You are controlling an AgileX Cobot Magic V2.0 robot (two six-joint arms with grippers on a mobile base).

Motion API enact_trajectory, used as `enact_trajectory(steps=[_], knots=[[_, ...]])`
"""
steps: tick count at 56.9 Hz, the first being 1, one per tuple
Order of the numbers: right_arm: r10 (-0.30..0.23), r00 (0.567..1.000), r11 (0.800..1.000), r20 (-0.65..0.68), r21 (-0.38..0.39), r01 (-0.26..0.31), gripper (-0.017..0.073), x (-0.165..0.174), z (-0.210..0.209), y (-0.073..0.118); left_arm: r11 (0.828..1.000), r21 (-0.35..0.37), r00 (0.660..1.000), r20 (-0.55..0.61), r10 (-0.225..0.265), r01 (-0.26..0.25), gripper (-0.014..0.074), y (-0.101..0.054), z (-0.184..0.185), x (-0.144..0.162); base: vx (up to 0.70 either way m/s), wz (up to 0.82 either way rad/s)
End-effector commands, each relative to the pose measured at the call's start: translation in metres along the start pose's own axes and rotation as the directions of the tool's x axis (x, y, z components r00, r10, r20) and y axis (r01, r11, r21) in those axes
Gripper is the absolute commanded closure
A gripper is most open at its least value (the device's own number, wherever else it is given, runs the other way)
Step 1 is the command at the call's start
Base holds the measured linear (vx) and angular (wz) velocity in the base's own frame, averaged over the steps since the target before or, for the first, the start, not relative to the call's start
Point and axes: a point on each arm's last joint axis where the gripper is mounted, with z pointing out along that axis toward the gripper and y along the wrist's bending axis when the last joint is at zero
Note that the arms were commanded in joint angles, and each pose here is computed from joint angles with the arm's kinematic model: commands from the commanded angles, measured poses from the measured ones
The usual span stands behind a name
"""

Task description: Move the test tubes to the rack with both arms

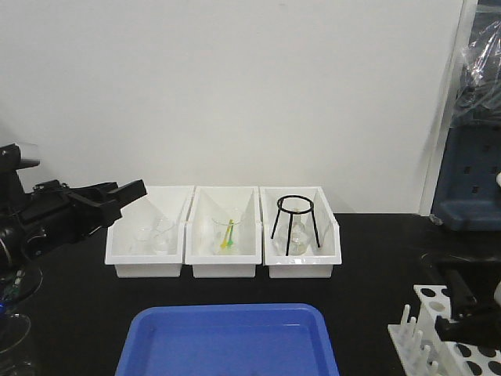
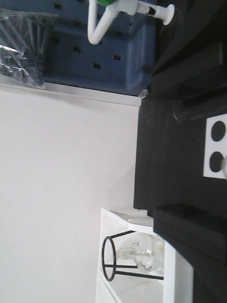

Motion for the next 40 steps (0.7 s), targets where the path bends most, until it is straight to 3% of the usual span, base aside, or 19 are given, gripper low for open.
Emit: enact_trajectory(steps=[1, 8, 16, 21, 28, 40], knots=[[-0.045, 0.993, 0.999, 0.110, -0.006, 0.046, 0.0030, -0.047, 0.003, -0.004, 0.999, 0.053, 0.995, 0.100, 0.000, -0.006, 0.0102, -0.014, -0.008, -0.025, 0.00, 0.00], [-0.084, 0.989, 0.996, 0.118, -0.013, 0.086, 0.0030, -0.096, 0.001, -0.008, 0.999, 0.053, 0.995, 0.100, 0.000, -0.006, 0.0102, -0.014, -0.008, -0.025, 0.00, 0.00], [-0.040, 0.992, 0.999, 0.120, -0.002, 0.040, 0.0030, -0.132, -0.018, -0.012, 0.999, 0.053, 0.995, 0.100, 0.000, -0.006, 0.0102, -0.014, -0.008, -0.025, 0.00, 0.00], [-0.010, 0.998, 1.000, 0.066, 0.004, 0.010, 0.0030, -0.139, -0.033, -0.013, 0.999, 0.053, 0.995, 0.100, 0.000, -0.006, 0.0102, -0.014, -0.008, -0.025, 0.00, 0.00], [-0.019, 0.999, 1.000, -0.027, 0.015, 0.019, 0.0030, -0.142, -0.050, -0.015, 0.999, 0.053, 0.995, 0.100, 0.000, -0.006, 0.0102, -0.014, -0.008, -0.025, 0.00, 0.00], [-0.018, 1.000, 1.000, -0.023, 0.019, 0.019, 0.0030, -0.146, -0.057, -0.015, 0.999, 0.053, 0.995, 0.100, 0.000, -0.006, 0.0102, -0.014, -0.008, -0.025, 0.00, 0.00]])
